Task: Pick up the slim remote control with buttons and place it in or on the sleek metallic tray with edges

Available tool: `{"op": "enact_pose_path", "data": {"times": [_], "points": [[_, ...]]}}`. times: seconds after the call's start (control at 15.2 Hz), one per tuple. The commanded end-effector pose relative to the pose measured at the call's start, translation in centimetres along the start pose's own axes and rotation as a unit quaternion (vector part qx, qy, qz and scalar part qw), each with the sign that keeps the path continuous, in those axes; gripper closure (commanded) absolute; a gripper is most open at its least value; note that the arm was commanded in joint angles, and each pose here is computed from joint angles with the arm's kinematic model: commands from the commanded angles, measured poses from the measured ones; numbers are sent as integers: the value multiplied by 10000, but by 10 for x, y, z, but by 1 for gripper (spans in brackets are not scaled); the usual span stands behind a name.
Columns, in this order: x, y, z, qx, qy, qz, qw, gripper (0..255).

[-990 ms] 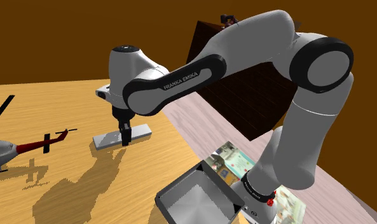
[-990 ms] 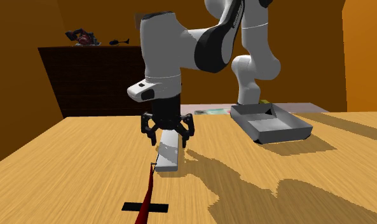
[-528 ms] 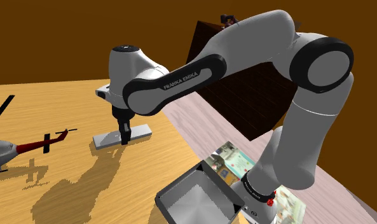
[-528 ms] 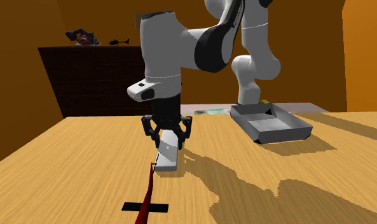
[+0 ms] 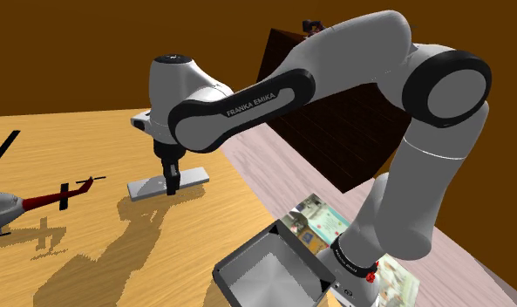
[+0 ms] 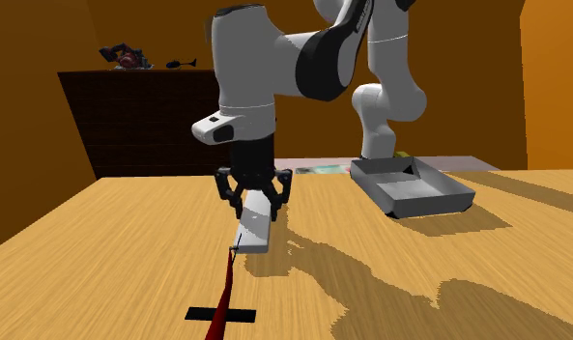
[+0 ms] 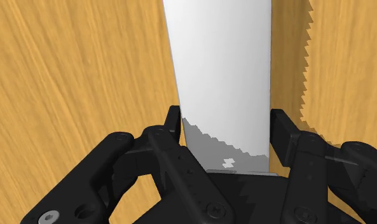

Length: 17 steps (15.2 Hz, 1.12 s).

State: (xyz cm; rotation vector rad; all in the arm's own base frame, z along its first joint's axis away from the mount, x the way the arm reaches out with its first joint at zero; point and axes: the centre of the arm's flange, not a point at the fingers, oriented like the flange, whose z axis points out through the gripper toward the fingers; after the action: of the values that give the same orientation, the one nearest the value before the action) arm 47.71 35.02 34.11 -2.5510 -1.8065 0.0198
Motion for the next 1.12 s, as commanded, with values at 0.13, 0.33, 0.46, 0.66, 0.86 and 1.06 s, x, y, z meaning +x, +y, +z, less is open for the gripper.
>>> {"op": "enact_pose_path", "data": {"times": [0.13,0.33,0.46,0.66,0.86,1.06], "points": [[0,0,-22,0,1,1,10000,255],[0,-1,-38,0,1,1,10000,255],[0,-1,-48,0,1,1,10000,255],[0,-1,-64,0,1,1,10000,255],[0,-2,-80,0,1,1,10000,255],[0,-2,-96,0,1,1,10000,255]]}}
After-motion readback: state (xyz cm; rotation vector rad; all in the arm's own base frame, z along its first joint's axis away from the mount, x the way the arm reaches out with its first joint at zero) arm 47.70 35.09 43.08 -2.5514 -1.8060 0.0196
